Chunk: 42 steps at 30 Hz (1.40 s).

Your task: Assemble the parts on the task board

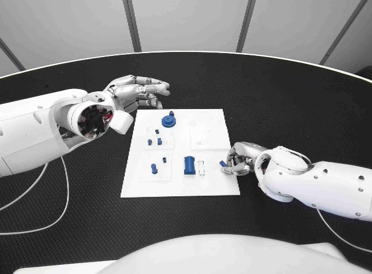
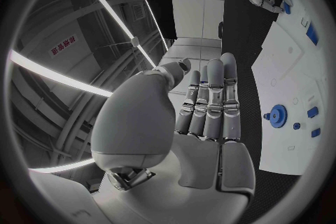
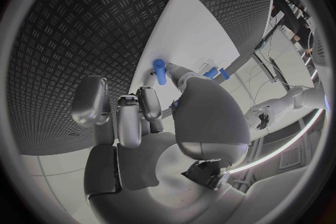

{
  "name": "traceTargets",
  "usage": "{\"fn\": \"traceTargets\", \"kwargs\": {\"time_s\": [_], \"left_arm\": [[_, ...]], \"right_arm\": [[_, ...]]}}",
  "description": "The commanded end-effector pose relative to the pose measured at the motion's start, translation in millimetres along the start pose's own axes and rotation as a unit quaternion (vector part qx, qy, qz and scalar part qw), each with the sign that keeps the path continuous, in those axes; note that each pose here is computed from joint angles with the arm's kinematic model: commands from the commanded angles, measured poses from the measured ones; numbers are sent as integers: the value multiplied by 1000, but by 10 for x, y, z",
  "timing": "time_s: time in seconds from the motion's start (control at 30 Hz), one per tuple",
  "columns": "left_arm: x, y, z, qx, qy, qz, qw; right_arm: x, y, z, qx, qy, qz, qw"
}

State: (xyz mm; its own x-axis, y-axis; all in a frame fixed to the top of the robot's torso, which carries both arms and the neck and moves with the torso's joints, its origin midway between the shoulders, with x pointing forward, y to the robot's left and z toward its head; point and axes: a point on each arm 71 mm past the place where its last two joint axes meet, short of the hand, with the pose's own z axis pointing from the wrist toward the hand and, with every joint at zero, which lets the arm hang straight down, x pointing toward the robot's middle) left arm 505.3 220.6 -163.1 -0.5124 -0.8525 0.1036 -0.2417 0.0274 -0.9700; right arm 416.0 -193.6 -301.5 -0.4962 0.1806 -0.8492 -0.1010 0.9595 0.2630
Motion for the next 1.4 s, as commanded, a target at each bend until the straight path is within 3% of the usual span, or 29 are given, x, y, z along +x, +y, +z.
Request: {"fn": "traceTargets", "kwargs": {"time_s": [0.03,0.5,1.07,1.4], "left_arm": [[2,0,2,0,0,0,1000],[1,1,4,-1,0,0,1000],[5,4,8,-3,1,0,1000],[10,4,10,-3,2,0,1000]], "right_arm": [[-1,1,1,0,-3,-9,1000],[-56,26,-109,-16,-39,15,999],[-46,199,-274,-41,-33,81,995],[-35,334,-269,-47,-29,118,992]]}}
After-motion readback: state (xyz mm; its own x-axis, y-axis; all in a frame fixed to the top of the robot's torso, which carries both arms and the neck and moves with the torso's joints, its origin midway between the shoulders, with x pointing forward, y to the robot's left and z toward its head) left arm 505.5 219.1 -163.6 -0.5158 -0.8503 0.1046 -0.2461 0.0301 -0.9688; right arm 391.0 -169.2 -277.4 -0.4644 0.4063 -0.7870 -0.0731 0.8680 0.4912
